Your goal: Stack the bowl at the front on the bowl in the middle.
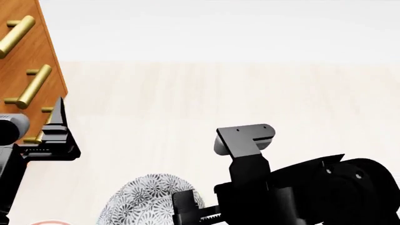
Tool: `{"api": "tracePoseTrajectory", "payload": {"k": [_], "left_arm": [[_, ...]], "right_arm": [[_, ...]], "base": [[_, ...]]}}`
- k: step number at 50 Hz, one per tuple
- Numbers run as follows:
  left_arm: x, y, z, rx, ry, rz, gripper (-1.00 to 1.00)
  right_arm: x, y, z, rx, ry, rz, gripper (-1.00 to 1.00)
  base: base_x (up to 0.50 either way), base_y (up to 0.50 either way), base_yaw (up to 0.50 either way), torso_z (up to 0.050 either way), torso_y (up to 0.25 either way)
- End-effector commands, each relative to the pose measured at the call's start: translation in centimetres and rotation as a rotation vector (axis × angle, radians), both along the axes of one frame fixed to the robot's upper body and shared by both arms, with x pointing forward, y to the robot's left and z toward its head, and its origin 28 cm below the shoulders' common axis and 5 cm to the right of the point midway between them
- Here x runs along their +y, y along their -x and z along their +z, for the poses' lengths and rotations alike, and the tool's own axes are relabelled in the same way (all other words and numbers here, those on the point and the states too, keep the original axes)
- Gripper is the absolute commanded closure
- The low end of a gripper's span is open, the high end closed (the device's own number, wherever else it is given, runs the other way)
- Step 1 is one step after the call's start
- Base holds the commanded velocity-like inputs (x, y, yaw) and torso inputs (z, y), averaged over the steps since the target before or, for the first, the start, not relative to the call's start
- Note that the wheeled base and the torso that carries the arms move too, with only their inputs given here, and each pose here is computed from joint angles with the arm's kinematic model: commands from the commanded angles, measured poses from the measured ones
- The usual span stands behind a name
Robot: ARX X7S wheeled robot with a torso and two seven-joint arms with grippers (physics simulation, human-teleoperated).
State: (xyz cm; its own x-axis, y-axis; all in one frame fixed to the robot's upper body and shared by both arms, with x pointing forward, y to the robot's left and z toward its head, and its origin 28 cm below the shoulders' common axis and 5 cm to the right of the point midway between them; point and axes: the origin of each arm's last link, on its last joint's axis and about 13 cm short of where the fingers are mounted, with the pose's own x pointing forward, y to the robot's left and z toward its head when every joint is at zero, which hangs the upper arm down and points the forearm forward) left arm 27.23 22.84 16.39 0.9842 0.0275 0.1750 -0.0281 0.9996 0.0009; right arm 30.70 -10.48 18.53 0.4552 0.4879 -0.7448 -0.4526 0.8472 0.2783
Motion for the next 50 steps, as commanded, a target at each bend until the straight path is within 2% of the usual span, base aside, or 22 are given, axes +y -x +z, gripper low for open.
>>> {"api": "tracePoseTrajectory", "payload": {"k": [1,6,7,8,9,11,12,15,19,23,24,28,30,32,37,40,46,50], "left_arm": [[0.0,0.0,-0.1,0.001,0.000,-0.001,-1.00],[0.0,0.0,0.0,-0.001,0.003,-0.001,-1.00],[0.0,0.0,0.0,0.000,0.004,-0.001,-1.00],[0.0,0.0,-0.1,0.000,0.004,-0.002,-1.00],[0.0,0.0,-0.1,-0.001,0.004,-0.003,-1.00],[0.0,-0.1,-0.1,-0.001,0.003,-0.005,-1.00],[0.0,-0.1,-0.1,-0.001,0.004,-0.007,-1.00],[-0.1,-0.1,0.0,-0.002,0.003,-0.008,-1.00],[0.0,0.0,0.0,-0.005,0.002,-0.009,-1.00],[-0.2,0.0,-0.2,-0.010,-0.002,-0.018,-1.00],[-0.3,-0.1,-0.3,-0.011,-0.003,-0.018,-1.00],[-0.5,-0.1,-0.5,-0.036,-0.011,-0.018,-1.00],[-0.6,0.0,-0.4,-0.058,-0.006,-0.020,-1.00],[-0.7,0.1,-0.4,-0.070,-0.015,-0.013,-1.00],[-0.8,0.2,-0.2,-0.084,-0.017,-0.004,-1.00],[-0.9,0.2,-0.2,-0.099,-0.027,0.003,-1.00],[-1.0,0.6,0.0,-0.170,-0.039,0.005,-1.00],[-1.1,0.8,0.3,-0.197,-0.036,0.002,-1.00]], "right_arm": [[0.0,0.0,0.0,-0.024,-0.004,-0.001,-1.00],[-0.3,0.2,0.9,-0.115,-0.020,-0.041,-1.00],[-0.3,0.3,1.1,-0.194,0.006,-0.081,-1.00],[-0.4,0.5,1.7,-0.198,-0.022,-0.093,-1.00],[-0.5,0.5,1.8,-0.267,0.000,-0.133,-1.00],[-0.4,0.9,2.2,-0.347,-0.049,-0.136,-1.00],[-0.3,1.1,2.4,-0.458,-0.066,-0.161,-1.00],[-0.3,1.2,2.6,-0.499,-0.116,-0.165,-1.00],[-0.3,1.3,2.3,-0.613,-0.148,-0.190,-1.00],[0.0,1.5,1.3,-0.837,-0.112,-0.272,-1.00],[0.0,1.5,1.3,-0.837,-0.112,-0.272,-1.00],[0.5,1.5,-1.0,-1.054,-0.050,-0.410,-1.00],[0.8,1.9,-1.7,-1.204,0.000,-0.466,-1.00],[0.8,2.2,-1.8,-1.238,-0.032,-0.500,-1.00],[0.7,2.4,-1.8,-1.291,-0.041,-0.516,-1.00],[0.6,2.7,-1.7,-1.373,-0.035,-0.547,-1.00],[0.6,3.1,-1.7,-1.447,-0.014,-0.571,-1.00],[0.6,3.1,-1.7,-1.452,-0.016,-0.586,-1.00]], "base": [[0.00,0.00,0.00,0.000,0.000],[0.00,0.00,0.00,0.000,0.000],[0.00,0.00,0.00,0.000,0.000],[0.00,0.00,0.00,0.000,0.000],[0.00,0.00,0.00,0.000,0.000],[0.00,0.00,0.00,0.000,0.000],[0.00,0.00,0.00,0.000,0.000],[0.00,0.00,0.00,0.000,0.000],[0.00,0.00,0.00,0.000,0.000],[0.00,0.00,0.00,0.000,0.000],[0.00,0.00,0.00,0.000,0.000],[0.00,0.00,0.00,0.000,0.000],[0.00,0.00,0.00,0.000,0.000],[0.00,0.00,0.00,0.000,0.000],[0.00,0.00,0.00,0.000,0.000],[0.00,0.00,0.00,0.000,0.000],[0.00,0.00,0.00,0.000,0.000],[0.00,0.00,0.00,0.000,0.000]]}}
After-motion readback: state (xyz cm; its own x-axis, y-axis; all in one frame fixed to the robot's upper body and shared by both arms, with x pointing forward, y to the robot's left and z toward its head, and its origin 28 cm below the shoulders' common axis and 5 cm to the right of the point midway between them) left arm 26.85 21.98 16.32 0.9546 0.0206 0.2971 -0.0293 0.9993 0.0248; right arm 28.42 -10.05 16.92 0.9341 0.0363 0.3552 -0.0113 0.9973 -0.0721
